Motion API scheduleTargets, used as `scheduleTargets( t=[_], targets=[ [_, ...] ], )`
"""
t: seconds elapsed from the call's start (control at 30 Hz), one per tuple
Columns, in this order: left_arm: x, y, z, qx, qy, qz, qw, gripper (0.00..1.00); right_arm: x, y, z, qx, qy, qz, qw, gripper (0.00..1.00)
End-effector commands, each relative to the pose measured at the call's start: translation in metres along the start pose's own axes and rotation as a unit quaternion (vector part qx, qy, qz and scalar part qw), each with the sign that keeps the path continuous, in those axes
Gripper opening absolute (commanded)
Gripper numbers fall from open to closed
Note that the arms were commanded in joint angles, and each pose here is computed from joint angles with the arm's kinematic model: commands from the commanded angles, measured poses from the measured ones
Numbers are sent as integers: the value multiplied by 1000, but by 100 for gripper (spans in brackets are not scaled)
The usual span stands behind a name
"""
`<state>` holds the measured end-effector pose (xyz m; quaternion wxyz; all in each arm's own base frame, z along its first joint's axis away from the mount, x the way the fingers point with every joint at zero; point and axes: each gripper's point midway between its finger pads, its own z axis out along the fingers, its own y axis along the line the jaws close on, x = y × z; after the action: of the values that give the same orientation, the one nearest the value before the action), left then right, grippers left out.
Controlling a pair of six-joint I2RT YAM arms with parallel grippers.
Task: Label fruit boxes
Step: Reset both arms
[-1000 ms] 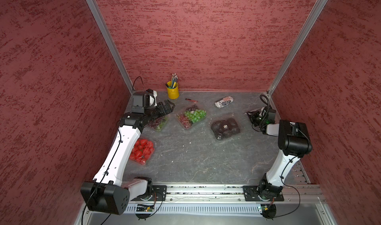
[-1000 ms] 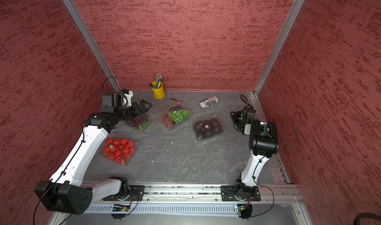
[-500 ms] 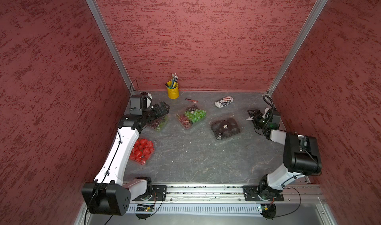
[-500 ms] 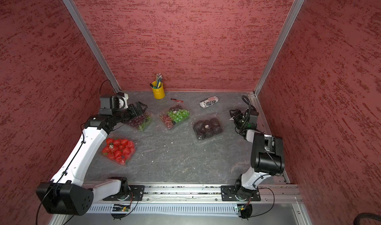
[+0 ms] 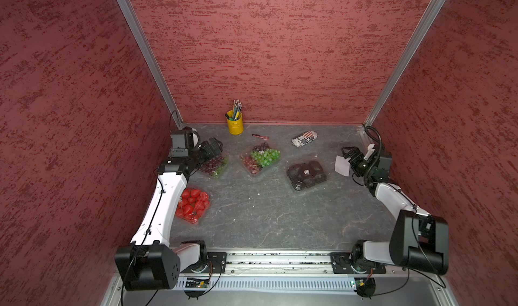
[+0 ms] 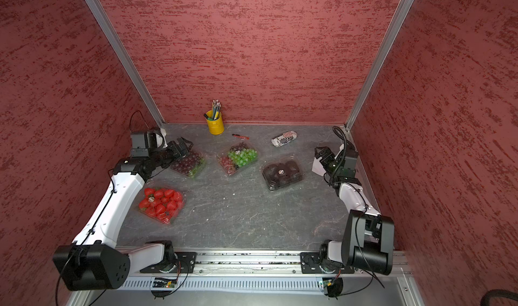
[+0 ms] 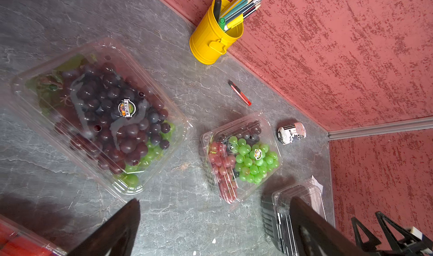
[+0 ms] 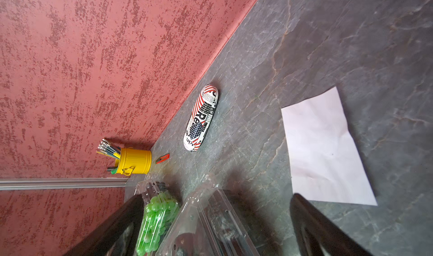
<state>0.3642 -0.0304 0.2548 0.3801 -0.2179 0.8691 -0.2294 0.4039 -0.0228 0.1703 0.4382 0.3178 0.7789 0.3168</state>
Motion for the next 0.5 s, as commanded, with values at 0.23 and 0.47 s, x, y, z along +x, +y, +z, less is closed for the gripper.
scheduleTargets(
  t=[0.23,0.47],
  targets=[
    [-24,21,18,-33,-74,34,996,100,-15,-37,0,96,-50,-87,990,99],
    [-31,71,48,-120,-160,133,971,100,-41,-18,-21,95,-182,-213,955,99]
  ],
)
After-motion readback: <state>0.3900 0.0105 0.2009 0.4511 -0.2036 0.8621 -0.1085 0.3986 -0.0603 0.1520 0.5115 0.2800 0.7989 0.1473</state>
